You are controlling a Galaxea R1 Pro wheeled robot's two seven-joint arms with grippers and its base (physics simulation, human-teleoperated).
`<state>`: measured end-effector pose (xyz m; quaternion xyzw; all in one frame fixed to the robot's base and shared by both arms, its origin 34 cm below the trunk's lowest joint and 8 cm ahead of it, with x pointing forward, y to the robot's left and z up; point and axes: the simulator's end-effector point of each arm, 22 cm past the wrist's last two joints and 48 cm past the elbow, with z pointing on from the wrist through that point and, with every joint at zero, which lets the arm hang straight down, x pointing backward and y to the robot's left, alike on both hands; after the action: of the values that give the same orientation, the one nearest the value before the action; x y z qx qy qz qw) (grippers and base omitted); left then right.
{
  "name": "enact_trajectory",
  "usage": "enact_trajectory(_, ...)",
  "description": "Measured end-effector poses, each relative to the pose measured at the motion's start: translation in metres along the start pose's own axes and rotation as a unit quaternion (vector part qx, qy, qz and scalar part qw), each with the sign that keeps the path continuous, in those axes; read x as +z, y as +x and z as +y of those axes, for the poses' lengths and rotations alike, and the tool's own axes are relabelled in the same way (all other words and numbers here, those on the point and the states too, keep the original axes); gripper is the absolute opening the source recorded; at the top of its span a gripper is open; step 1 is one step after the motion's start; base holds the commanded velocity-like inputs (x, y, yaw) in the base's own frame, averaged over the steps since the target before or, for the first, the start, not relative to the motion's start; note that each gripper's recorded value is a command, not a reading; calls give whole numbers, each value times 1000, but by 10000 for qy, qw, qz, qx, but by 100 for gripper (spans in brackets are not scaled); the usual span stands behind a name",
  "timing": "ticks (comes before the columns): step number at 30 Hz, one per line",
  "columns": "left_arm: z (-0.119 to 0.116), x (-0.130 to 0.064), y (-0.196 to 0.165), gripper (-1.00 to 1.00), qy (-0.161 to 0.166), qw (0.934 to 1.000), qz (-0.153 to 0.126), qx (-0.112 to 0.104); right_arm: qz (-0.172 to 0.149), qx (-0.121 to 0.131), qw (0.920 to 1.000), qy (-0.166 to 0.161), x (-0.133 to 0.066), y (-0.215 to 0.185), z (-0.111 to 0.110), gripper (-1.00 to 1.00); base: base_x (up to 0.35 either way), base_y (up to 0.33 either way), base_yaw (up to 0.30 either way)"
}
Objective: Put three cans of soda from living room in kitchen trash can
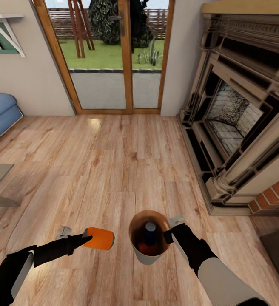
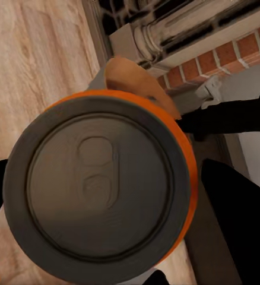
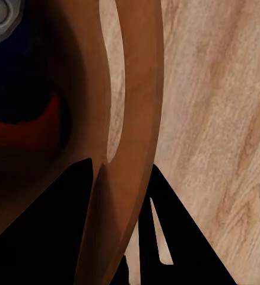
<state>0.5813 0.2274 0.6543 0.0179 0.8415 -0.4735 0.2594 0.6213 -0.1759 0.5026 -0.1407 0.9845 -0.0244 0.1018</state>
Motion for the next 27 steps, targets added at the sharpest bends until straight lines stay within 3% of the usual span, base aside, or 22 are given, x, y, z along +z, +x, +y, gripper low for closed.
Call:
enact_trajectory(6, -6, 1, -2, -100, 118, 9999, -36, -22, -98, 2, 10000, 3, 2, -4, -1, -100, 0, 0, 0)
enact_trajectory(11, -25, -1, -13, -100, 522, 9979, -228, -304, -116, -3, 9999, 7, 3, -5, -1, -100, 0, 0, 0)
enact_trajectory(27, -50, 0, -32, -100, 857, 9956, -304, -219, -116, -2, 9999, 13, 3, -5, -2, -100, 0, 0, 0)
